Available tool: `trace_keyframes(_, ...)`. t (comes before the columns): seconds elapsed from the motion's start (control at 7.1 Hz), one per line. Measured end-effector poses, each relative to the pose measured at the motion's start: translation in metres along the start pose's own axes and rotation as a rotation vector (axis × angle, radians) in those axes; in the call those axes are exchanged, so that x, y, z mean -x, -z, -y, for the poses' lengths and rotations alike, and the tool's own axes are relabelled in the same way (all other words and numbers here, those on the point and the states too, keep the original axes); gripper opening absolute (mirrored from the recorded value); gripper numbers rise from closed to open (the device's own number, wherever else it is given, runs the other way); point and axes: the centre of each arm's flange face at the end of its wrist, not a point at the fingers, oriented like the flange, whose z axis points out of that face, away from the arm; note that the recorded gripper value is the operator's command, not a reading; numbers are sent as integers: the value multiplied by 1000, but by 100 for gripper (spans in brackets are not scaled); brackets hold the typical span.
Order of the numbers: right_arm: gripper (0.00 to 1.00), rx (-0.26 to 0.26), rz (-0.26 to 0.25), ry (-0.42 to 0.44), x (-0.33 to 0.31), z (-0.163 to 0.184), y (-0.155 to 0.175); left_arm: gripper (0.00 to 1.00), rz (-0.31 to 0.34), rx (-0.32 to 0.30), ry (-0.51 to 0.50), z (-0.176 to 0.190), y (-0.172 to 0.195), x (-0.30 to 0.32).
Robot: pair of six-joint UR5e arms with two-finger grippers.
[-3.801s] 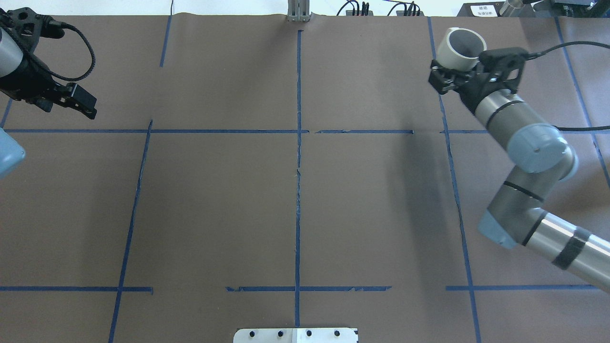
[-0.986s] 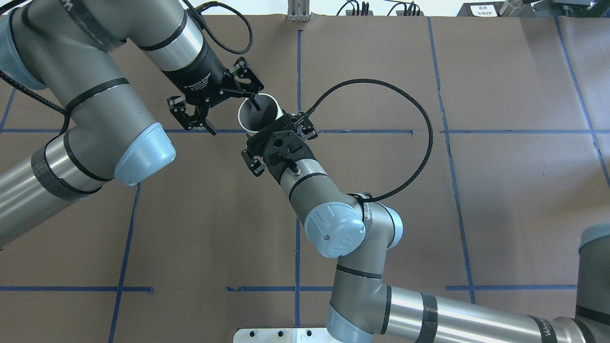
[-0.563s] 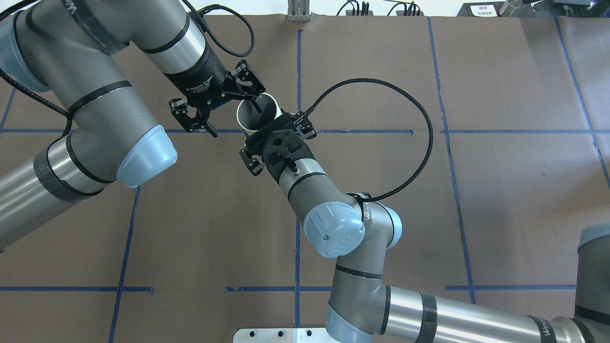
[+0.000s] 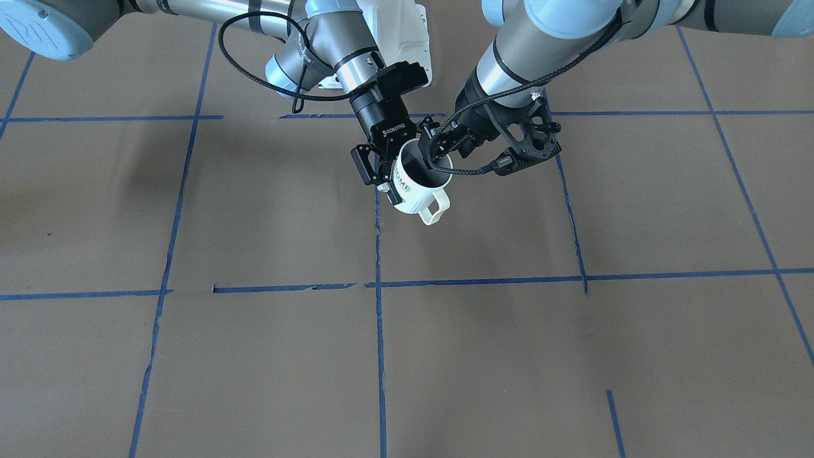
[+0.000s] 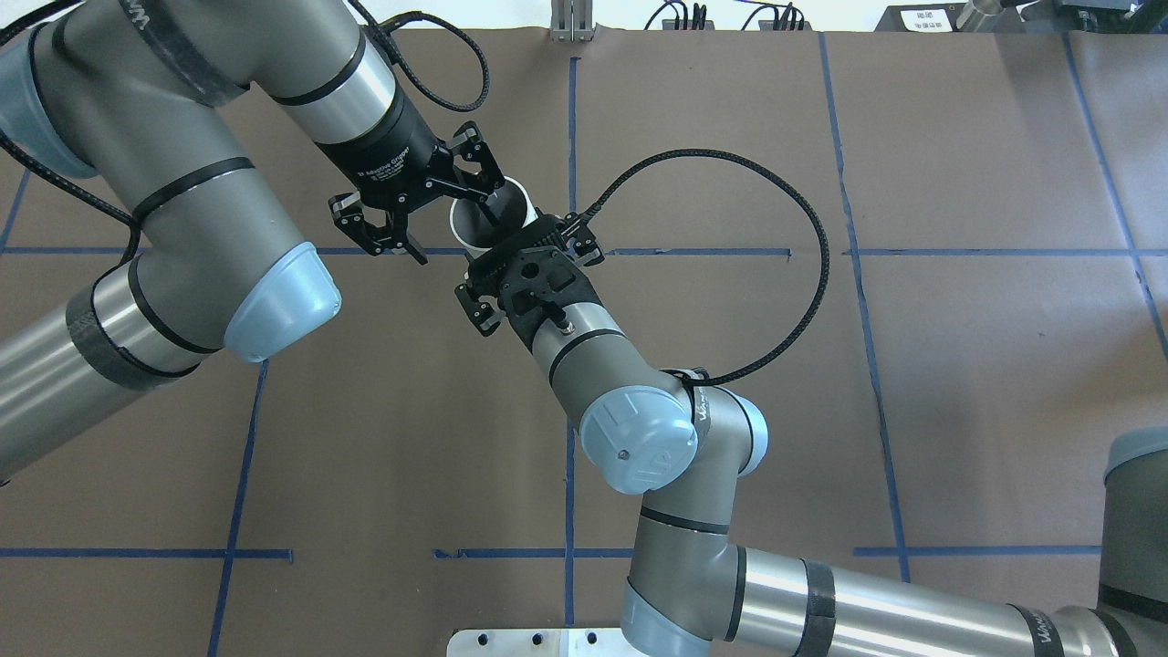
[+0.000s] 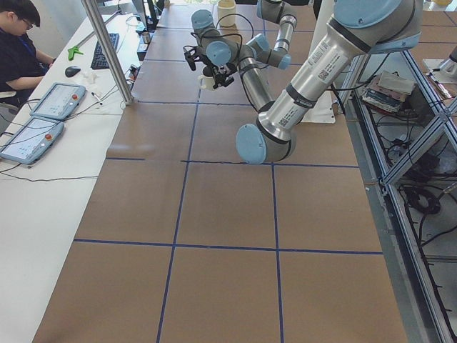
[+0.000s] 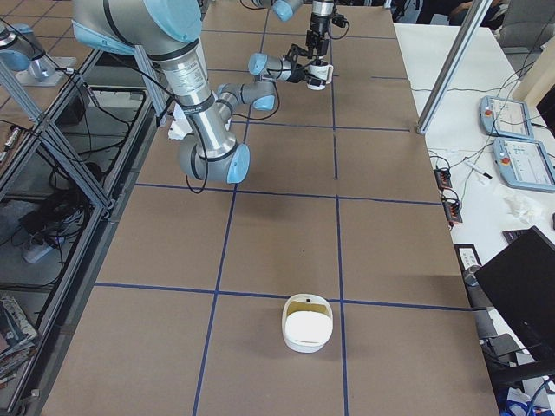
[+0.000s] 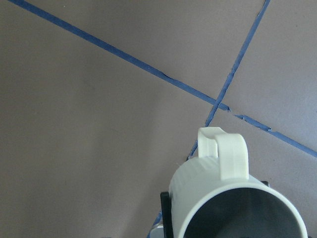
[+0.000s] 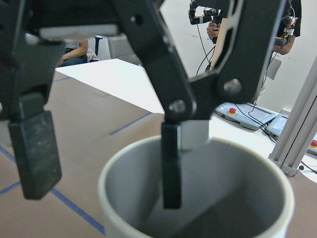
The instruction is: Left arm hands cup to right arm to dump lemon
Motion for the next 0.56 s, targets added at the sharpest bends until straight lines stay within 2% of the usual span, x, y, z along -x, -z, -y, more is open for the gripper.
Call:
trace_keyframes(0.14,11,1,0,-1,0,0,0,59,1,0,-1,0,0,0)
trace_keyframes(0.56,11,6,-1,4,0,-2,0,59,3,2,-5,-2,-3,0)
